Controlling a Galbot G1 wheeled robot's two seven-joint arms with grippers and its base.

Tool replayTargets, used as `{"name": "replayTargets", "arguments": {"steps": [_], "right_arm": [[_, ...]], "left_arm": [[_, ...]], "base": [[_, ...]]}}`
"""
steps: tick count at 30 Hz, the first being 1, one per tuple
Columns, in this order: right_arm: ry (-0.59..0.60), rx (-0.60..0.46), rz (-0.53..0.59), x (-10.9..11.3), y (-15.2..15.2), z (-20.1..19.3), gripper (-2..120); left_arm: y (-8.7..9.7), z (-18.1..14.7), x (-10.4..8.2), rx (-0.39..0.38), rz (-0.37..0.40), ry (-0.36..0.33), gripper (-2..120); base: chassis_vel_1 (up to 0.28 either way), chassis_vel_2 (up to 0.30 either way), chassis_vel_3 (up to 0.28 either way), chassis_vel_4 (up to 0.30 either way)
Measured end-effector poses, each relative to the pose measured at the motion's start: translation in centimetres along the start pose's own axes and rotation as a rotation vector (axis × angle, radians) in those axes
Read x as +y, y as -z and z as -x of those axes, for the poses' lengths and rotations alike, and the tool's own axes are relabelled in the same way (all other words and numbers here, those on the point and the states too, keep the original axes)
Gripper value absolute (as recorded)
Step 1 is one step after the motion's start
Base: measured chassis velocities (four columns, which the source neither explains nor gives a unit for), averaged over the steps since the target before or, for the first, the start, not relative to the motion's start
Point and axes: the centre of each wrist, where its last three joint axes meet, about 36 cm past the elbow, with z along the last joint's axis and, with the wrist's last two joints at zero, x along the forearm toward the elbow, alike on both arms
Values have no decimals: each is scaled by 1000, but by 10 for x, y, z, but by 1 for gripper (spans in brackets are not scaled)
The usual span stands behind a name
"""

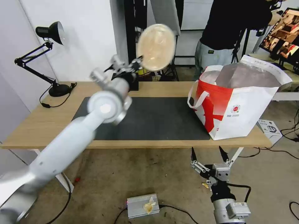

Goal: Pick up the trash from the table and place it into the takeout bag.

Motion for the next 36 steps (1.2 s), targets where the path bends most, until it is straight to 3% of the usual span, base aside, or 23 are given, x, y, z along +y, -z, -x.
{"name": "replayTargets", "arguments": {"steps": [2,6,18,24,31,36], "right_arm": [[0,0,0,0,0,0,100],[0,0,0,0,0,0,100],[0,0,0,0,0,0,100],[0,0,0,0,0,0,100],[0,0,0,0,0,0,100],[0,0,0,0,0,0,100]], "left_arm": [[-1,2,-1,1,1,-2,0],[-22,45,-35,24,8,-57,0],[-75,98,-58,96,114,-175,0],[-95,117,-57,107,221,-176,0],[-127,130,-29,139,403,-159,0],[-140,135,-17,141,481,-157,0]], "base": [[0,0,0,0],[0,0,0,0],[0,0,0,0],[0,0,0,0],[0,0,0,0],[0,0,0,0]]}}
